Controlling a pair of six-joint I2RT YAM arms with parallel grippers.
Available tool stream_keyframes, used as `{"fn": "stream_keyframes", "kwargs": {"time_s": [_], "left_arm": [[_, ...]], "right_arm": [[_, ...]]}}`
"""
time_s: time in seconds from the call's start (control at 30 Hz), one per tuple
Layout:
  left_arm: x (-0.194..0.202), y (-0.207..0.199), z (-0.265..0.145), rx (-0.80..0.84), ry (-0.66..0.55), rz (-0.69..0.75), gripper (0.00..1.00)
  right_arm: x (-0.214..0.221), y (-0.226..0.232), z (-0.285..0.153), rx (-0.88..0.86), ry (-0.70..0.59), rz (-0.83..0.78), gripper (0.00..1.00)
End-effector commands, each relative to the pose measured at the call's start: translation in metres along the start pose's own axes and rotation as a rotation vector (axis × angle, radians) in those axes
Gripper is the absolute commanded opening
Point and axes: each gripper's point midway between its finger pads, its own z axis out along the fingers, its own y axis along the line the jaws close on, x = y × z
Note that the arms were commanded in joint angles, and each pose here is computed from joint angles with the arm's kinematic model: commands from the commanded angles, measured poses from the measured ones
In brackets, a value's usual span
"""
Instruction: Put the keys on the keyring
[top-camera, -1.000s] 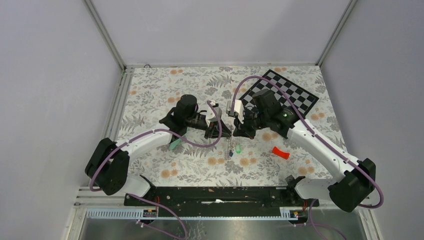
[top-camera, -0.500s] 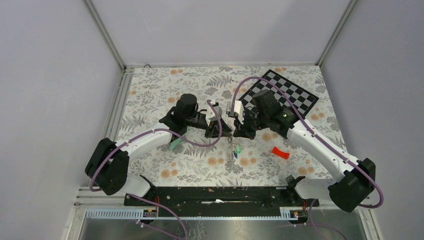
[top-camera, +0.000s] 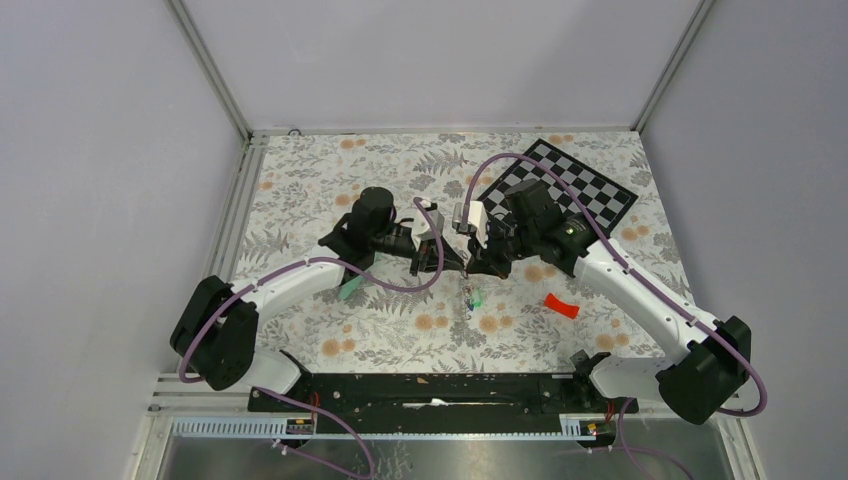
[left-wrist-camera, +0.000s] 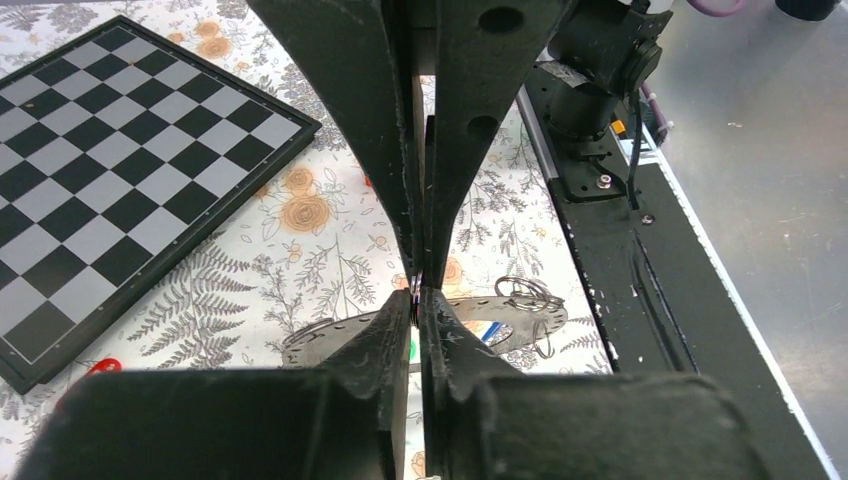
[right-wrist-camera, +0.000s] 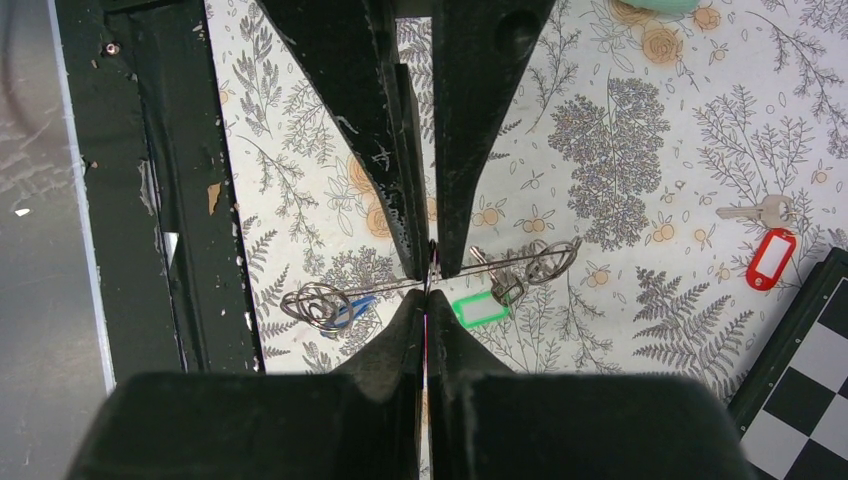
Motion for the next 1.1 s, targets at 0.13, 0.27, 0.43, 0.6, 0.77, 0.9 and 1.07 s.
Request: {"fn": "stream_keyframes", "kwargs": {"time_s": [0.13, 0.27, 0.43, 0.6, 0.77, 0.9, 1.07], "left_arm": [[-0.009, -0.009, -0.003, 0.071, -0.013, 0.145, 0.0], [0.013, -0.025, -0.016, 0.151, 0.1, 0.361, 0.0], [0.017, -0.024, -0.029, 0.151, 0.184, 0.594, 0.0], [0.018, -0.027, -0.042, 0.159, 0.246, 0.746, 0.0], [0.022, -0.036, -0.047, 0.171, 0.244, 0.811, 0.0], [0.026, -0.043, -0.048, 0.185, 0.23, 0.832, 0.0], [0.029, -0.046, -0.049, 0.192, 0.219, 0.847, 0.0]], "right_arm": [[-0.014, 0.006, -0.003, -0.006, -0.057, -0.029, 0.06], [-0.013, 0.01, -0.012, 0.015, -0.081, -0.075, 0.33], [-0.007, 0.013, -0.017, 0.032, -0.084, -0.109, 0.45], [0.0, 0.014, -0.018, 0.025, -0.076, -0.102, 0.46], [0.005, 0.016, -0.014, 0.004, -0.069, -0.09, 0.45], [0.007, 0.018, -0.01, -0.017, -0.065, -0.075, 0.45], [0.007, 0.019, -0.009, -0.026, -0.064, -0.071, 0.45]]}}
